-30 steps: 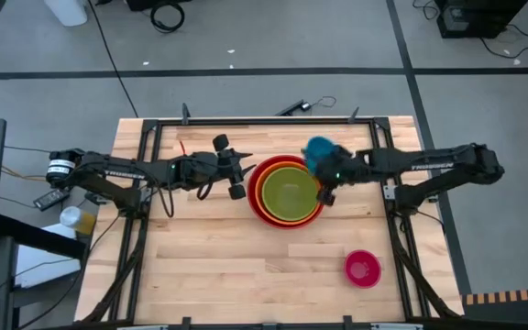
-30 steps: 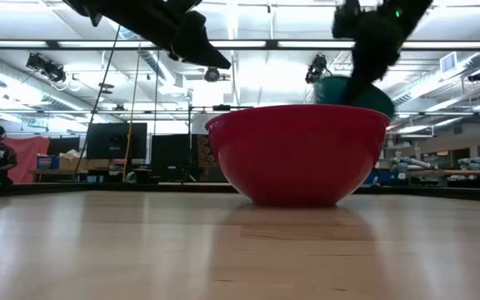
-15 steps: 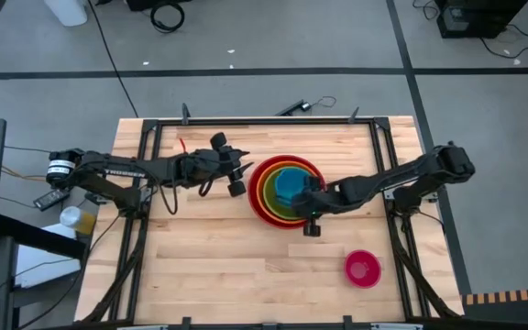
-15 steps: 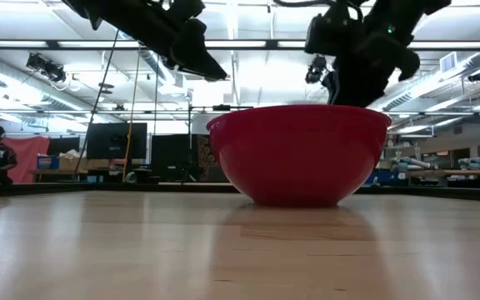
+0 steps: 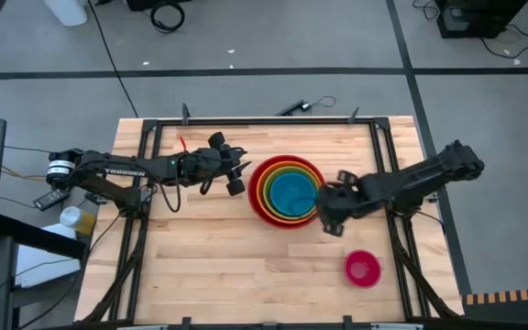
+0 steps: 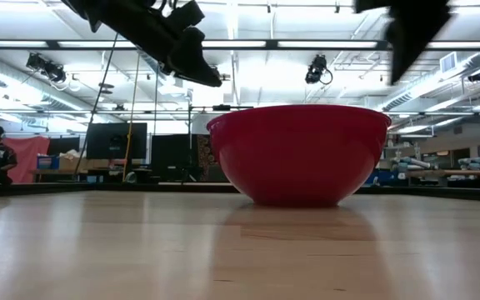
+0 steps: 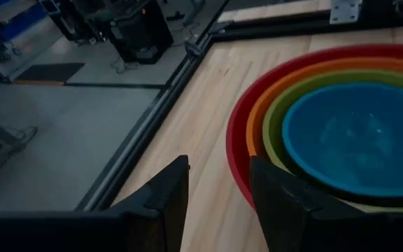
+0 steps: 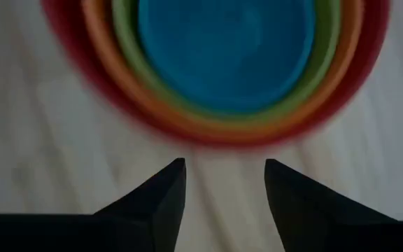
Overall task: Nest bowls inside each other
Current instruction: Stack the pink bowl on the blue bowl, then return to Home Position
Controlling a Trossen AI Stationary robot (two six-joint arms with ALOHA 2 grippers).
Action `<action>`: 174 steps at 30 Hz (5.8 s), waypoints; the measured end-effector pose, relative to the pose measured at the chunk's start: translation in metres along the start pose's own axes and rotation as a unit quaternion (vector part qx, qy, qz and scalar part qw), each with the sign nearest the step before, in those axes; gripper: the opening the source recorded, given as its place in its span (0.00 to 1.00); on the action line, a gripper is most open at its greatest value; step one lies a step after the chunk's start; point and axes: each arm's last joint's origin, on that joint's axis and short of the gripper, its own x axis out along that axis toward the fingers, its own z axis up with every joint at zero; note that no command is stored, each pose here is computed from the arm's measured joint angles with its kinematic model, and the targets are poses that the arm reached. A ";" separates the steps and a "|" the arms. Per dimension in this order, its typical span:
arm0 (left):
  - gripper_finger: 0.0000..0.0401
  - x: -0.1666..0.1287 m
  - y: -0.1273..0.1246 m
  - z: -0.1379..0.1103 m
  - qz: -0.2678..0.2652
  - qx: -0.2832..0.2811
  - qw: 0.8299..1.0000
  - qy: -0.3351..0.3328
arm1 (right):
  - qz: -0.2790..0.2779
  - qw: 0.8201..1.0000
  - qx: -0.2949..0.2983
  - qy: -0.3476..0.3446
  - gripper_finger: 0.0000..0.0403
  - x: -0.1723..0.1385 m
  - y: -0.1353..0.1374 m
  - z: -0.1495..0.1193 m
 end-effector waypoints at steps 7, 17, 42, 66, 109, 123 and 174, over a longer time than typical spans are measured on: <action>0.38 -0.002 -0.005 -0.005 -0.010 0.007 1.000 0.023 | 0.075 0.994 0.043 0.072 0.47 0.006 0.019 -0.071; 0.38 0.000 0.000 -0.006 -0.002 0.006 1.000 0.027 | 0.134 0.981 0.018 0.137 0.47 0.045 0.045 -0.138; 0.38 0.002 0.005 -0.006 0.006 -0.003 1.000 0.026 | 0.188 0.952 -0.135 -0.200 0.06 -0.005 0.034 -0.069; 0.38 0.002 0.005 -0.006 0.007 -0.001 1.000 0.027 | 0.079 0.985 0.100 -0.116 0.14 0.110 -0.081 0.037; 0.35 -0.138 0.011 -0.114 -0.081 -0.121 0.951 -0.274 | 0.179 0.771 0.020 -0.611 0.35 0.017 -0.079 -0.107; 0.35 -0.146 0.023 -0.143 -0.019 -0.136 0.941 -0.310 | 0.167 0.762 0.052 -0.623 0.35 0.061 -0.089 -0.123; 0.35 -0.132 0.012 -0.156 -0.200 -0.120 0.930 -0.283 | 0.236 0.739 0.004 -0.631 0.31 0.072 -0.092 -0.143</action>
